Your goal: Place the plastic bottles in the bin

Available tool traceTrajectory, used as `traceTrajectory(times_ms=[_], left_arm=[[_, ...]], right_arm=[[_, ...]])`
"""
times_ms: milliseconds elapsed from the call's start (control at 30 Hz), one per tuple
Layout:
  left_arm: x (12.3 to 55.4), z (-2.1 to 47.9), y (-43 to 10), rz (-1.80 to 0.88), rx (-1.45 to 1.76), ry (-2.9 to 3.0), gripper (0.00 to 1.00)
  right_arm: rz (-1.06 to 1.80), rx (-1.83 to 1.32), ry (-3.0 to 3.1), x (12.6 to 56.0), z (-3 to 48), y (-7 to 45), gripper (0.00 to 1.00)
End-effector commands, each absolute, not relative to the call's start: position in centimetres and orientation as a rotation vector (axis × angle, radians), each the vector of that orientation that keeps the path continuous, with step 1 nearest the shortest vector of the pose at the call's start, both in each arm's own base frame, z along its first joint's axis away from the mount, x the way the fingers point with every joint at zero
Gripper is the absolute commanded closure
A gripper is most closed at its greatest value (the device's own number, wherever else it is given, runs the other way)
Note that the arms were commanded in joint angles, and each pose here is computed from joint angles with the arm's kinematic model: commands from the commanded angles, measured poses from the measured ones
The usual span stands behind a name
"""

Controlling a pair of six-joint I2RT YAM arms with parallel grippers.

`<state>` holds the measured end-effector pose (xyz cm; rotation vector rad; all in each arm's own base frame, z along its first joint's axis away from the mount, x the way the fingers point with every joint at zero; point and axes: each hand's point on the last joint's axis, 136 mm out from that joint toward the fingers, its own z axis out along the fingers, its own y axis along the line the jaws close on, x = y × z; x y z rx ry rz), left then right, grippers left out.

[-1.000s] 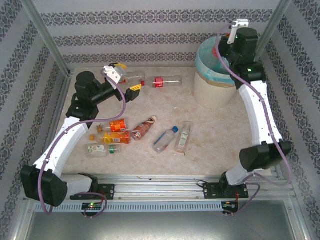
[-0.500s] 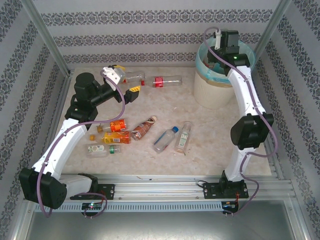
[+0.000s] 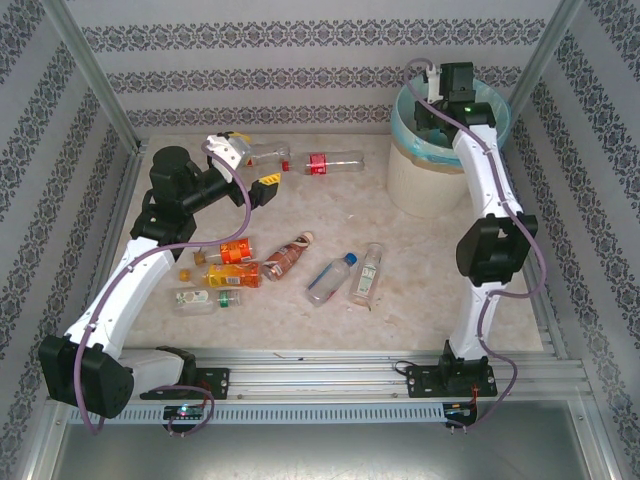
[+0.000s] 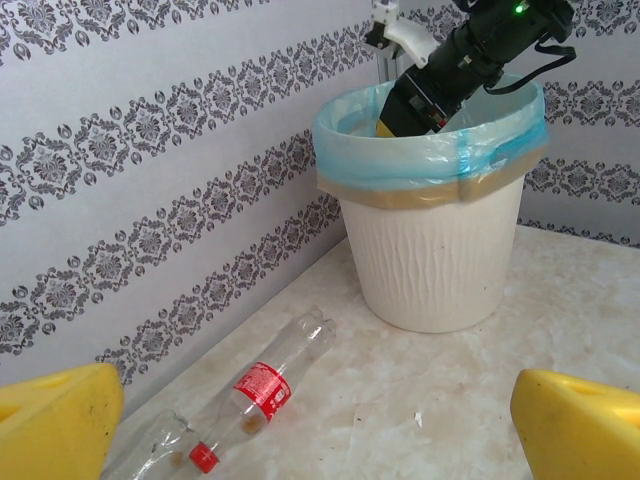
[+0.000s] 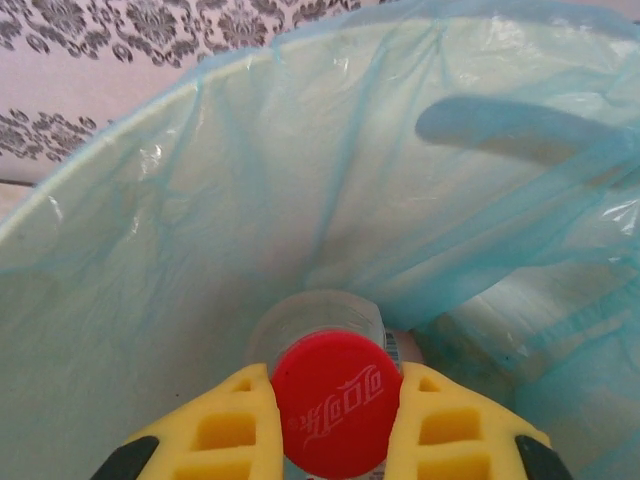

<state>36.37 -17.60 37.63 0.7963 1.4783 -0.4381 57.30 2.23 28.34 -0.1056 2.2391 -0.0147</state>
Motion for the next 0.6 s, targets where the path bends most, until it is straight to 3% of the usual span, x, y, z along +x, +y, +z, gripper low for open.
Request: traceTrajectory(times_ms=[0, 300, 400, 567], left_arm=[[36.0, 37.3, -18.1, -0.443, 0.818, 1.473, 0.0], [36.2, 37.6, -18.1, -0.45, 0.806, 1.465, 0.0], [36.2, 37.5, -18.3, -0.46, 0.803, 1.47, 0.0], [36.1, 37.7, -17.9, -0.435, 0.797, 1.468, 0.0]], right_arm=[[0.007, -0.119, 2.477, 55.5, 21.7, 1.7, 1.0], [0.125, -0.116, 2.332, 56.4, 27.3, 3.3, 0.92], [0.166, -0.111, 2.324, 56.9, 28.1, 3.7, 0.71], [0.285, -0.079, 2.233, 56.4, 32.6, 5.0, 0.54]])
